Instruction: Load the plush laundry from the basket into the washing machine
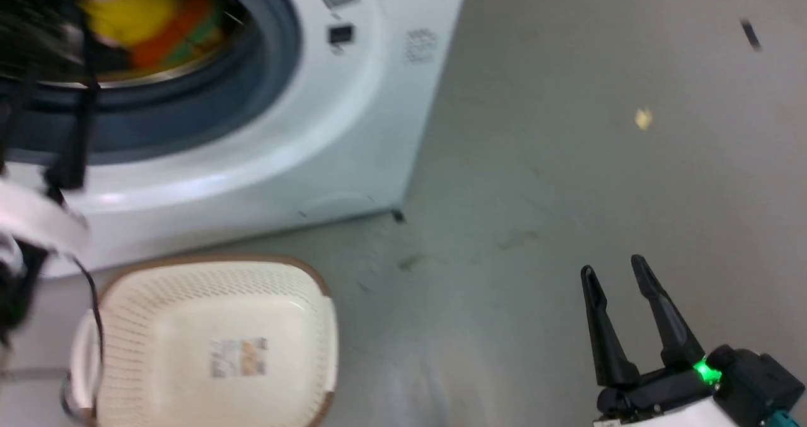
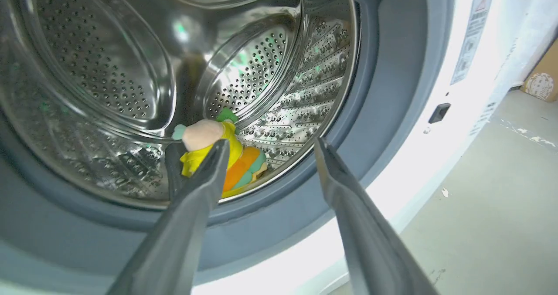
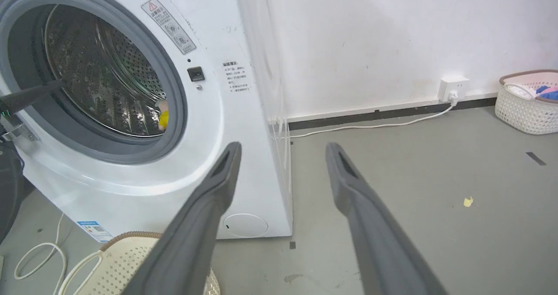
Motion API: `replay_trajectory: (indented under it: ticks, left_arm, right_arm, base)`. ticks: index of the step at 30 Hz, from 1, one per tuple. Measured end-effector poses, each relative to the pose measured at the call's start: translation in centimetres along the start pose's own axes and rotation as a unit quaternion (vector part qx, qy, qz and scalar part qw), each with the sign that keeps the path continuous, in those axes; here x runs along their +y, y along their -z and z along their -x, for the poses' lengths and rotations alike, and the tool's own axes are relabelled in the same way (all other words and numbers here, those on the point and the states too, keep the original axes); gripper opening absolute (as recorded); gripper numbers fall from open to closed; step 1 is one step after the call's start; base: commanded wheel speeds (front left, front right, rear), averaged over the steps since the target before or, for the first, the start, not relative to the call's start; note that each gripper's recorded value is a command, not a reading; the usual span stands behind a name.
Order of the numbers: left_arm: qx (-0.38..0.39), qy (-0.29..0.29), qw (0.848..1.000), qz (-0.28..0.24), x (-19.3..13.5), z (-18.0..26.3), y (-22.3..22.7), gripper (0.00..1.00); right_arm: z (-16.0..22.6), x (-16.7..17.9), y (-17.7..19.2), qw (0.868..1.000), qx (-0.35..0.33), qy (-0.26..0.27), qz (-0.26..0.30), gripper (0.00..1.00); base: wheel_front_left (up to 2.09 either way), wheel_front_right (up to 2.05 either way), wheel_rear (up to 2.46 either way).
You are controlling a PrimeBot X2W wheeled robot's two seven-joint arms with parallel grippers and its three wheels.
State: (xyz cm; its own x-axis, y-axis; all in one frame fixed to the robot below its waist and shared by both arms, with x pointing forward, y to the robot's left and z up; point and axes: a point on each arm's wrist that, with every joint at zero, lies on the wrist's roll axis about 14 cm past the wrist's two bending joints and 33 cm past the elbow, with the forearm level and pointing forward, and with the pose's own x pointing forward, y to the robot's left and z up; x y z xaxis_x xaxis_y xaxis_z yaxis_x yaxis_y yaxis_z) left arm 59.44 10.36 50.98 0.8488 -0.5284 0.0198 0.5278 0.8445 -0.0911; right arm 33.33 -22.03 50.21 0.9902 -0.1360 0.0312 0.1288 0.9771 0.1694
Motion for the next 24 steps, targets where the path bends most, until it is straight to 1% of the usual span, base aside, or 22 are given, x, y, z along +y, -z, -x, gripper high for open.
replay_trajectory:
  ticks: [1,2,3,4,5,6,7,8,12,16,21,24]
  left_arm:
    - [-0.002,-0.009,1.000,0.004,-0.2,2.4,-0.6,1.00]
    - [-0.001,-0.016,1.000,0.005,-0.3,3.7,-0.7,1.00]
    - [-0.001,-0.016,1.000,0.005,-0.3,3.7,-0.7,1.00]
    - [-0.001,-0.032,0.999,0.010,-0.5,6.2,-0.9,1.00]
    - [-0.002,-0.040,0.999,0.012,-0.6,7.5,-1.1,1.00]
    - [-0.004,-0.052,0.999,0.013,-0.5,8.7,-1.3,1.00]
    - [-0.004,-0.052,0.999,0.013,-0.5,8.7,-1.3,1.00]
    - [-0.009,-0.076,0.997,0.017,-0.5,11.0,-1.7,1.00]
    - [-0.024,-0.123,0.991,0.038,-0.7,15.4,-2.3,1.00]
    - [-0.050,-0.165,0.983,0.061,-0.9,19.0,-3.1,1.00]
    - [-0.073,-0.212,0.972,0.064,-0.7,22.9,-3.4,1.00]
    - [-0.101,-0.236,0.962,0.091,-0.8,24.6,-3.7,1.00]
  right_arm:
    - [-0.2,0.5,-0.6,1.000,-0.014,-0.013,0.000,1.00]
    - [-0.2,0.8,-0.9,1.000,-0.019,-0.019,0.000,1.00]
    - [-0.2,0.8,-0.9,1.000,-0.019,-0.019,0.000,1.00]
    - [-0.2,1.3,-1.3,0.999,-0.028,-0.030,-0.002,1.00]
    - [-0.3,1.7,-1.5,0.999,-0.032,-0.037,-0.002,1.00]
    - [-0.3,2.1,-1.6,0.998,-0.035,-0.045,-0.003,1.00]
    - [-0.3,2.1,-1.6,0.998,-0.035,-0.045,-0.003,1.00]
    - [-0.3,3.0,-2.0,0.997,-0.043,-0.062,-0.005,1.00]
    - [-0.2,4.8,-2.6,0.994,-0.055,-0.091,-0.011,1.00]
    - [0.2,6.1,-3.1,0.991,-0.064,-0.114,-0.017,1.00]
    - [1.3,7.0,-2.7,0.990,-0.059,-0.129,-0.023,1.00]
    - [1.9,7.3,-2.3,0.989,-0.053,-0.134,-0.026,1.00]
  base:
    - [0.00,0.00,0.00]
    - [0.00,0.00,0.00]
    - [0.00,0.00,0.00]
    - [0.00,0.00,0.00]
    - [0.00,0.00,0.00]
    - [0.00,0.00,0.00]
    - [0.00,0.00,0.00]
    - [0.00,0.00,0.00]
    - [0.00,0.00,0.00]
    - [0.00,0.00,0.00]
    - [0.00,0.00,0.00]
    - [0.00,0.00,0.00]
